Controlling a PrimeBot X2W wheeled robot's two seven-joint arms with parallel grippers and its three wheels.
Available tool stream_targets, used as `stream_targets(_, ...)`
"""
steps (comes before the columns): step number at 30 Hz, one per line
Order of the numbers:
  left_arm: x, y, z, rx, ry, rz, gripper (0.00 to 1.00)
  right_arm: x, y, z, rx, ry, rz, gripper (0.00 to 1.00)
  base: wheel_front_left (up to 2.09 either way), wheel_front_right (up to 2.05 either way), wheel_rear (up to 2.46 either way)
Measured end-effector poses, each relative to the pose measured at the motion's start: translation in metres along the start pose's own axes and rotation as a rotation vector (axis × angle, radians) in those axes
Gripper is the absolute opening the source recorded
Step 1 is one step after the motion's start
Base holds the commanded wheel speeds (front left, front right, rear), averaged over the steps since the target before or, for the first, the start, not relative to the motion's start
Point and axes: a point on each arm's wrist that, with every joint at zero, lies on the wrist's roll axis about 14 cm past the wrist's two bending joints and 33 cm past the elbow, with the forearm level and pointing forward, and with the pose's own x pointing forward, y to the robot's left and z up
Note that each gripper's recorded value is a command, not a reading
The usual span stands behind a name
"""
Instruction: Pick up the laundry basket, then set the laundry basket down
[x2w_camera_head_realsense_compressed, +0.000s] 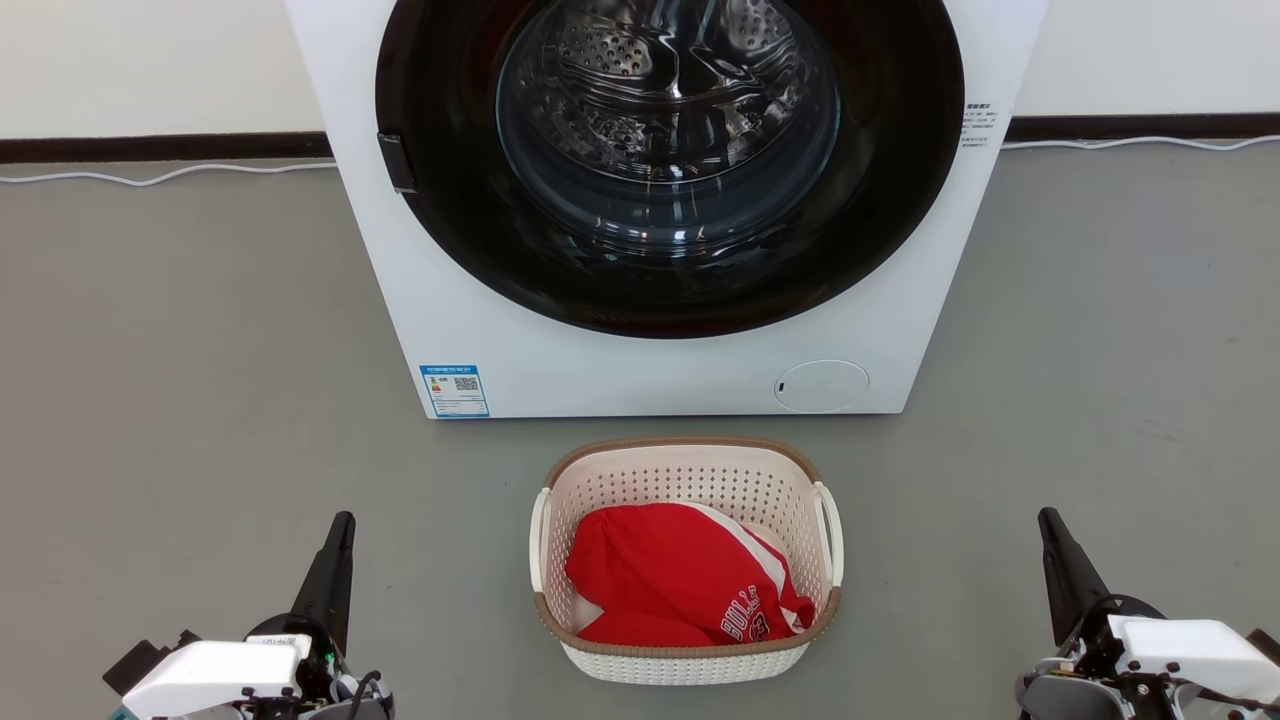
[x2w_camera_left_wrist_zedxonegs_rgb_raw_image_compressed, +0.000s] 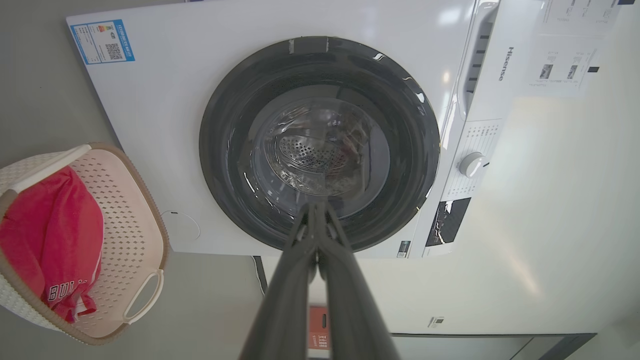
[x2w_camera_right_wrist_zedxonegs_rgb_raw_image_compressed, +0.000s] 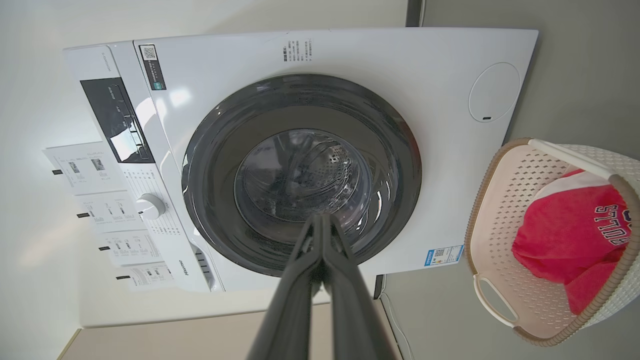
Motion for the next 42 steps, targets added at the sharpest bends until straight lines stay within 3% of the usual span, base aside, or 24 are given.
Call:
stream_targets(33,0.0,0.001,0.0,-0.001,0.0,0.004,0.0,0.0,-0.001,0.0,0.0,0.0,-0.004,0.0,0.0,0.0,0.0)
stream_targets(34,-0.002,0.006,0.0,-0.004,-0.002,0.017,1.0,-0.002,-0.005,-0.001,0.001,0.001,-0.016,1.0,0.0,0.0,0.0)
stream_targets(39,-0.022,0.047,-0.001,-0.018,-0.008,0.139,1.0,-0.02,-0.044,-0.002,0.015,-0.002,-0.129,1.0,0.0,0.0,0.0)
stream_targets(42,-0.025,0.052,-0.002,-0.018,-0.01,0.153,1.0,-0.022,-0.046,-0.003,0.017,-0.001,-0.137,1.0,0.0,0.0,0.0)
